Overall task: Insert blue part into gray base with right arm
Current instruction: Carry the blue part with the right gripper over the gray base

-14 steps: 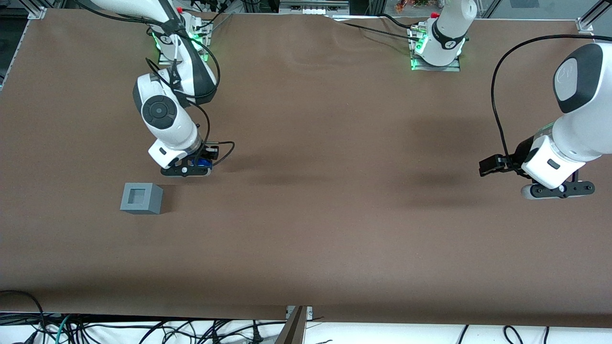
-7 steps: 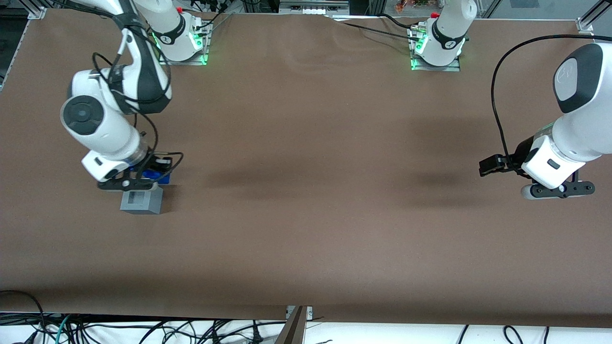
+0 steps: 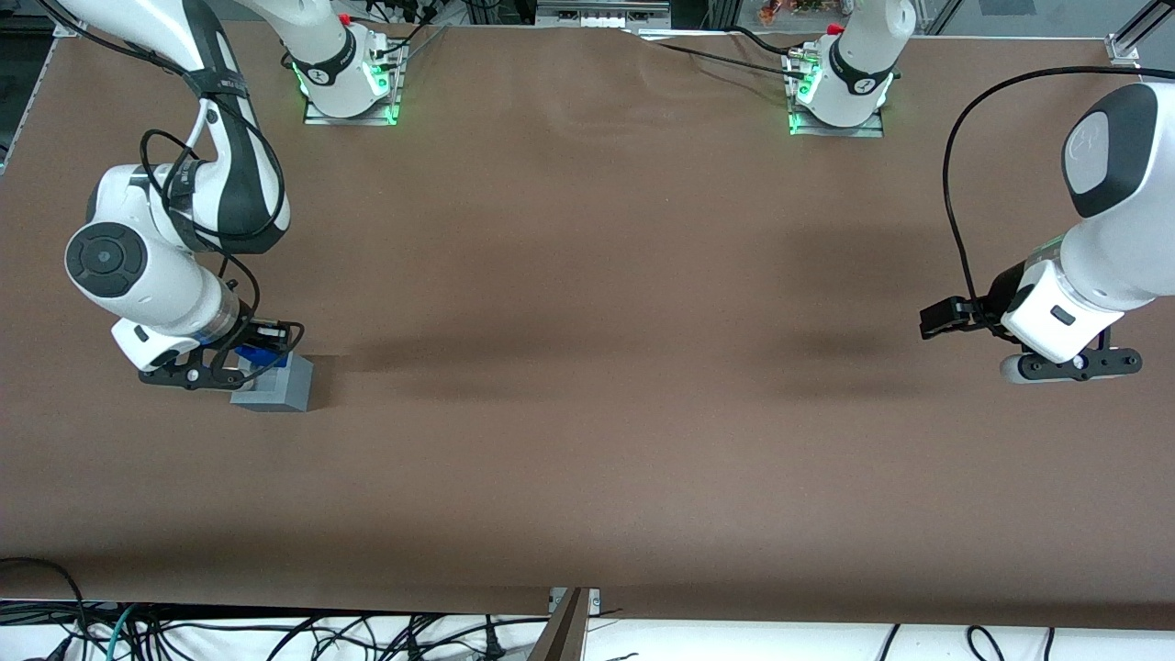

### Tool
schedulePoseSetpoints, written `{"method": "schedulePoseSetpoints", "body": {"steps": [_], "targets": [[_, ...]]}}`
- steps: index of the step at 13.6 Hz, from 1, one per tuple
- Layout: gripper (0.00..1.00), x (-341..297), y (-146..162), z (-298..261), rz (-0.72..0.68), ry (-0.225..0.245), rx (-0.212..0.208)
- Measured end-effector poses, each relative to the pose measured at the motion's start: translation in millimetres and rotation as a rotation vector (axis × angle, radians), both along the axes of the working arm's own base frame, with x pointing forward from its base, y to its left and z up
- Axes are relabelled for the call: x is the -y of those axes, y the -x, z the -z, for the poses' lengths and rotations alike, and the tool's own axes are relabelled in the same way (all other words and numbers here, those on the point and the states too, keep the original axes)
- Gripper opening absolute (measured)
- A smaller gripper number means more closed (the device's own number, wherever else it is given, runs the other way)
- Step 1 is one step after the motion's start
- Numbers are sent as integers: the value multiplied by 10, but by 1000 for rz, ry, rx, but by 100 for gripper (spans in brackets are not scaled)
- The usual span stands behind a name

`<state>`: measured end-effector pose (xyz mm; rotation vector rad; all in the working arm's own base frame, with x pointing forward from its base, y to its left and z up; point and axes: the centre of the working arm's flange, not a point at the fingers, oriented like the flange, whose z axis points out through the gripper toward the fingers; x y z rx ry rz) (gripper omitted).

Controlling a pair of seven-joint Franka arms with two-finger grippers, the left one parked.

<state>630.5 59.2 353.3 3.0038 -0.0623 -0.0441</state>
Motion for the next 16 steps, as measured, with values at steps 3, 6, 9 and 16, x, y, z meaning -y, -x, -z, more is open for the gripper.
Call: {"method": "schedulePoseSetpoints", "body": {"steps": [3,6,9,16], "targets": [[50,-17,-9,-20,-3,-1,4],[50,-19,-9,-19,-3,-1,4],[50,-30,-7,-14,-5,-1,2],[50,-96,-15,-26,-26,-2,-1]]}}
